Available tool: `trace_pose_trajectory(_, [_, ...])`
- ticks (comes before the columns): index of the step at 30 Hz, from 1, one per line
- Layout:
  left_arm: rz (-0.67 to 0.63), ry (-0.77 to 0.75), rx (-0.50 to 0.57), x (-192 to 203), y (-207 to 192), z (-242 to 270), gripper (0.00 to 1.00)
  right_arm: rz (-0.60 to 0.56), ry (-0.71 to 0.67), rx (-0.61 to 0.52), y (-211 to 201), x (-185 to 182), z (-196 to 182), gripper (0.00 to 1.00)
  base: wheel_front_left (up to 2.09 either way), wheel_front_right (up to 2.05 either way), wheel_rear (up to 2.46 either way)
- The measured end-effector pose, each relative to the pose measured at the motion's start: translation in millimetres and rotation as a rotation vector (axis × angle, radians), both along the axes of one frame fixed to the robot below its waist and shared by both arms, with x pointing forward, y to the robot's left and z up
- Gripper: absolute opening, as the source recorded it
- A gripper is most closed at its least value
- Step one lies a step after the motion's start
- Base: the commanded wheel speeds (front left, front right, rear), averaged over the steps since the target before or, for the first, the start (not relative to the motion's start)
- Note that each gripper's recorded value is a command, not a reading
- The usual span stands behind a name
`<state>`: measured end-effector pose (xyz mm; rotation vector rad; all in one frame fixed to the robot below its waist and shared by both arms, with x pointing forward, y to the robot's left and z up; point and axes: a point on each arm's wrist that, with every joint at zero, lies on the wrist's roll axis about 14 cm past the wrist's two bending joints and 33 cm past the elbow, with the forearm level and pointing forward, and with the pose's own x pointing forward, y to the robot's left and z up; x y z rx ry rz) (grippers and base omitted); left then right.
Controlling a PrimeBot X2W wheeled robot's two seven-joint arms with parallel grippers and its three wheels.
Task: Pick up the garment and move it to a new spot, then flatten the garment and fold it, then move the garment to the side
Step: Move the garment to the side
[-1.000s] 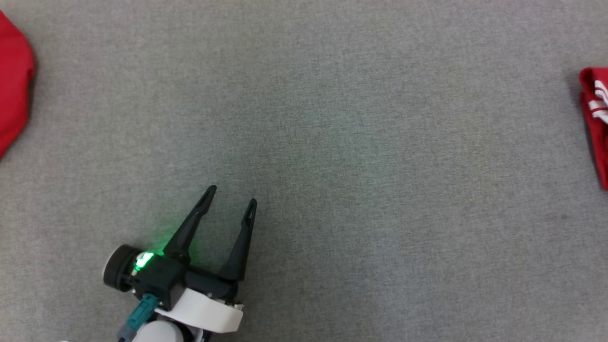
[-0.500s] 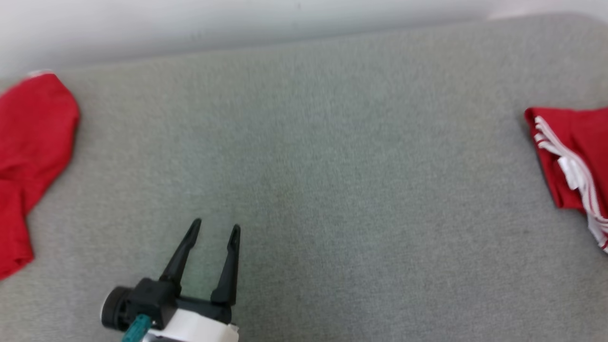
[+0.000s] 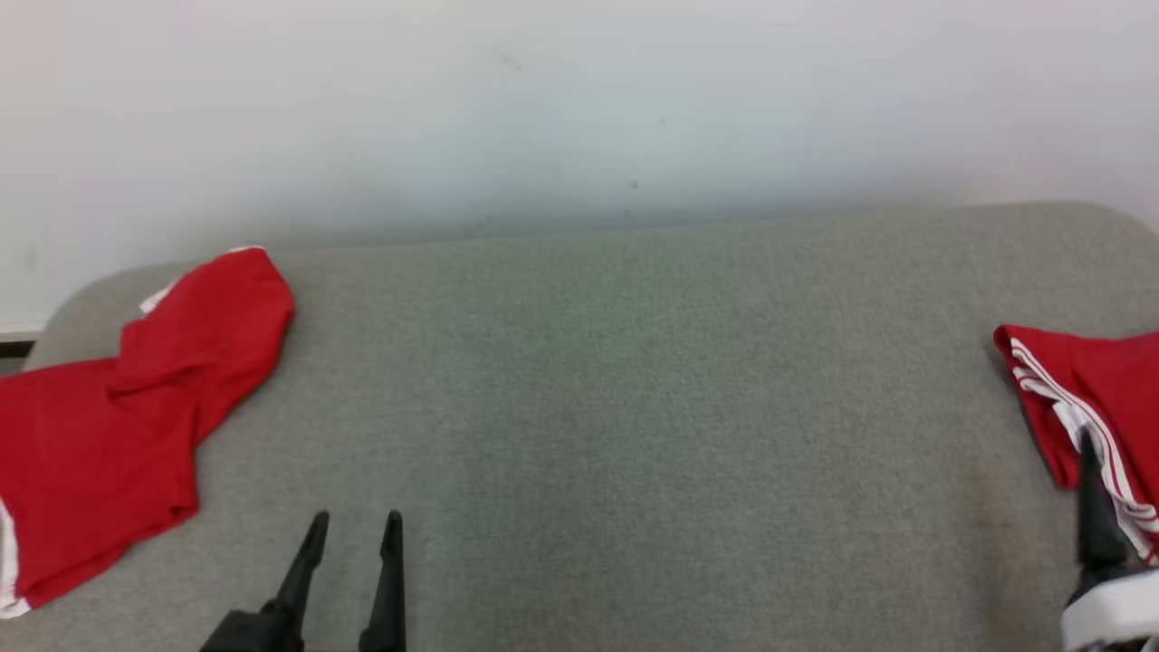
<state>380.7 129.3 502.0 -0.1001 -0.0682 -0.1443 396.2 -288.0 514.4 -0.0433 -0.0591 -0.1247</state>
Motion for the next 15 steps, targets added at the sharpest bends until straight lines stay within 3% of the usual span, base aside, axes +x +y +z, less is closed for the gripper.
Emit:
trace_pose_trajectory(7, [0.054,0.011,0.002,-28.6,18.7,-2.5,1.0,0.057,-0.012,0.1,50.2,-37.2,-12.6,1.0,0.0,0.0,0.0])
trace_pose_trajectory(15, [0.081,0.016,-0.013,-38.2,23.9,-3.5,1.0,0.074,0.031,0.136,69.4,-60.1,-30.2,1.0,0.0,0.0,0.0])
